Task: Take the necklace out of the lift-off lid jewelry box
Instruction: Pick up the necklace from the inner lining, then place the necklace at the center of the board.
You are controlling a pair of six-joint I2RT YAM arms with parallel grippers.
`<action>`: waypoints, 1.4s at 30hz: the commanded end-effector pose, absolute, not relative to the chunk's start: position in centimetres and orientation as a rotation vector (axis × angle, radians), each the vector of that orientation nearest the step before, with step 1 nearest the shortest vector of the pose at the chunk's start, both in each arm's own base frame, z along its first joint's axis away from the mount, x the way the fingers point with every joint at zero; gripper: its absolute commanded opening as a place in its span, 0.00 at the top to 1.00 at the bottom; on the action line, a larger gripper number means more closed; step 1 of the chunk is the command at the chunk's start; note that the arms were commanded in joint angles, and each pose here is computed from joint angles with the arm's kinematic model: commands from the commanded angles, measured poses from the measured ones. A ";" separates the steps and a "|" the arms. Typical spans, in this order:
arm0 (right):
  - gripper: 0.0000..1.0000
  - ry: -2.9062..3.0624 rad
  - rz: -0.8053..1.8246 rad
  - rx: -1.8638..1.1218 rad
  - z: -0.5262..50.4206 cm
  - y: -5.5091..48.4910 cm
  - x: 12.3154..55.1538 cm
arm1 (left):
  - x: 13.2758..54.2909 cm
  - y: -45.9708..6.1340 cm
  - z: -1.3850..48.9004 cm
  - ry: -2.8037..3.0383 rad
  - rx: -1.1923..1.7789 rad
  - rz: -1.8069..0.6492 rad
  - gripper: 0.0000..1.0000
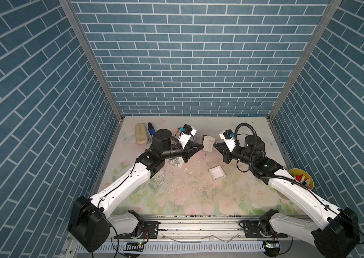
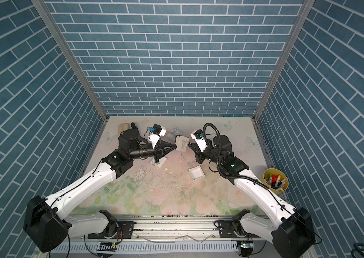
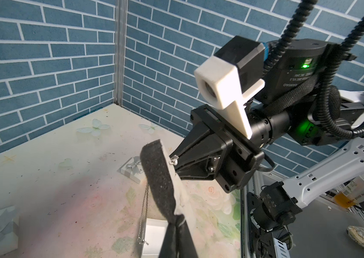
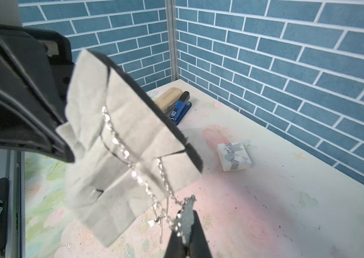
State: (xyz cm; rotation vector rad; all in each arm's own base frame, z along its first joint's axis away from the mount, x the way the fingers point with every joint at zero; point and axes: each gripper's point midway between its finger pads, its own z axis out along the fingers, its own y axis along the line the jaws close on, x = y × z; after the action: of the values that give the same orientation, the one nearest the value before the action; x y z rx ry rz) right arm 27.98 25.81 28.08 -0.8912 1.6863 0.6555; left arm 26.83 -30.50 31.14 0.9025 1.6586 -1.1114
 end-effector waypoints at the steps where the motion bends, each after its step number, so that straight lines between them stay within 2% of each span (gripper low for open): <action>1: 1.00 1.682 0.591 -0.891 28.7 24.9 27.8 | 26.8 -30.1 30.7 1.670 0.911 -1.091 1.00; 7: 1.00 1.744 0.582 -0.815 30.0 24.2 28.2 | 26.8 -30.0 29.1 1.721 0.922 -1.078 1.00; 17: 1.00 1.965 0.495 -0.687 30.6 23.4 31.1 | 26.3 -29.4 25.0 1.826 0.963 -1.031 1.00; 28: 1.00 2.124 0.406 -0.524 29.6 22.5 36.4 | 25.2 -28.6 21.2 1.910 1.017 -1.012 1.00; 42: 1.00 2.357 0.584 -0.538 21.8 25.3 41.5 | 27.2 -26.4 17.9 2.000 0.874 -0.846 1.00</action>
State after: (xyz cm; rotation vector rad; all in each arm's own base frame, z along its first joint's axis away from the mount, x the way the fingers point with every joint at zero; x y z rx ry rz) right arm 41.56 23.85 22.17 -0.5300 2.3238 0.4897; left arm 26.22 -27.05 17.89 0.9286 2.0059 -0.8890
